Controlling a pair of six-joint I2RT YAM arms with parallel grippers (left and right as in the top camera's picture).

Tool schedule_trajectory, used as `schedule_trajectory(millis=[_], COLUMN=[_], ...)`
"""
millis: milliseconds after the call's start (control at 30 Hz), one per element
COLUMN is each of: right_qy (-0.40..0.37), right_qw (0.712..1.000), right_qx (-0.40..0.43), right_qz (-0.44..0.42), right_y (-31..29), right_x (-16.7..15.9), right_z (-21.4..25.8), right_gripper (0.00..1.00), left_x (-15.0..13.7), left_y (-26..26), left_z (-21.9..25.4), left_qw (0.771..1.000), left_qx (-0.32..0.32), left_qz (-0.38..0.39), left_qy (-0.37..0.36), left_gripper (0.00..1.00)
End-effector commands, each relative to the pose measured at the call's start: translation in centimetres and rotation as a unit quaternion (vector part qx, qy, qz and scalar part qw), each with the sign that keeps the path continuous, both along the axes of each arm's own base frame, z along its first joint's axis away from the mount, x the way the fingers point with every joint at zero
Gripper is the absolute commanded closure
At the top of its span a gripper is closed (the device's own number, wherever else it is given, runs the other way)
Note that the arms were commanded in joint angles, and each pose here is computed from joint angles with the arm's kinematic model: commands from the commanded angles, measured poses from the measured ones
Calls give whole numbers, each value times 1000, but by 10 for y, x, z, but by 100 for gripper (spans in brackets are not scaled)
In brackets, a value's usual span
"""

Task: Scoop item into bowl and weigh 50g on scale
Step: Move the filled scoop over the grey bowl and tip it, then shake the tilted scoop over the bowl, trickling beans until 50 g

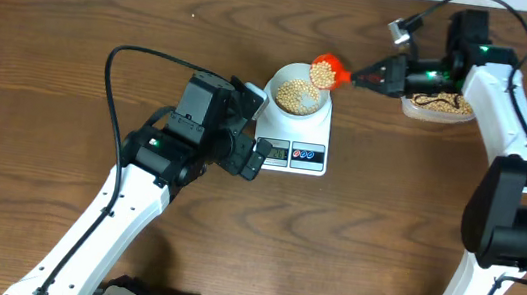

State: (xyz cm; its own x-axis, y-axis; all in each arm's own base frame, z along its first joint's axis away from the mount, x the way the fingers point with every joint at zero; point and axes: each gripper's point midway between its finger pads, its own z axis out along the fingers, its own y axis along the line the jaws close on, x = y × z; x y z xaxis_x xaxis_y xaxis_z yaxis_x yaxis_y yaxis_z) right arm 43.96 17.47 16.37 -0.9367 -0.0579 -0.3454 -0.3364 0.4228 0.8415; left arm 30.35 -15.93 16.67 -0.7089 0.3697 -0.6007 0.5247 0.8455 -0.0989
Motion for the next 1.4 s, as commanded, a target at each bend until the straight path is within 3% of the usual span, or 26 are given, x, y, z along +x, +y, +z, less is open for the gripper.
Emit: schedule_trajectory(millis=[0, 900, 1367], right_qy=[-6, -124, -140], right_qw=[999, 961, 957], right_qx=[-49, -244, -253], right_qz=[-4, -36, -12], right_y=[12, 43, 48], right_x=[-2, 3, -3], right_z=[-1, 5, 3], right_gripper=[99, 99, 99], left_x=[2, 2, 2], left_y=[1, 1, 1], left_z=[2, 2, 2], left_qw=[1000, 1000, 1000], left_qx=[4, 4, 4], left_qz=[-2, -2, -2], left_qy=[-4, -4, -4], left_gripper=[2, 2, 2])
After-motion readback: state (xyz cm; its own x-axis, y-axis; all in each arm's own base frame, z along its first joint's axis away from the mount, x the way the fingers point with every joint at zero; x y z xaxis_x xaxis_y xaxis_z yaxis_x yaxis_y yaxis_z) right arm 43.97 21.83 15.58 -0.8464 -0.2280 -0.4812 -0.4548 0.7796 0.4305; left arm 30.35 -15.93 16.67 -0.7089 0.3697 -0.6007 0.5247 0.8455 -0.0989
